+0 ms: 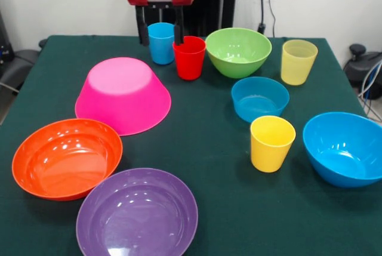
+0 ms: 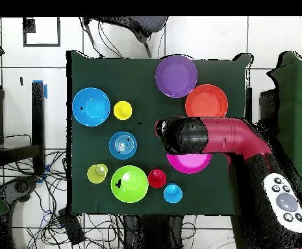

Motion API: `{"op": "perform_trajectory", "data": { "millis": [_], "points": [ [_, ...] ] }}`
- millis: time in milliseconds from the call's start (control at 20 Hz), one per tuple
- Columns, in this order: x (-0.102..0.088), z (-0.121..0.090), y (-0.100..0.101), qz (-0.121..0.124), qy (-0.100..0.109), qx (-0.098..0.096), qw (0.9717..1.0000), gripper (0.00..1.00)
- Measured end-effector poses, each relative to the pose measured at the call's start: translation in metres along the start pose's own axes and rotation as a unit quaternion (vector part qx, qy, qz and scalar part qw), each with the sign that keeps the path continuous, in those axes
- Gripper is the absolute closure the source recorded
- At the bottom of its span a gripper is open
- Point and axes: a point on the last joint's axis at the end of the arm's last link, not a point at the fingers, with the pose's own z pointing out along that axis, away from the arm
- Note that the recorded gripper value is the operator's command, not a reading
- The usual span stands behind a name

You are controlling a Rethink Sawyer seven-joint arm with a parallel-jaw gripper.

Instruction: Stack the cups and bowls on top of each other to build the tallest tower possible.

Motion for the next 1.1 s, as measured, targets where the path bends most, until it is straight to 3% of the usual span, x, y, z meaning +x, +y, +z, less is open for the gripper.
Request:
{"op": "perform_trajectory", "data": {
  "millis": [250,650,900,1100],
  "points": [
    [0.01,0.007,-0.005,0.043,0.012,0.02,0.9988,0.0],
    [0.018,-0.01,-0.022,0.077,0.007,0.046,0.9959,0.0],
    [0.02,-0.036,-0.031,0.087,-0.01,0.063,0.9942,0.0],
    [0.024,-0.062,-0.037,0.089,-0.038,0.079,0.9921,0.0]
  ]
}}
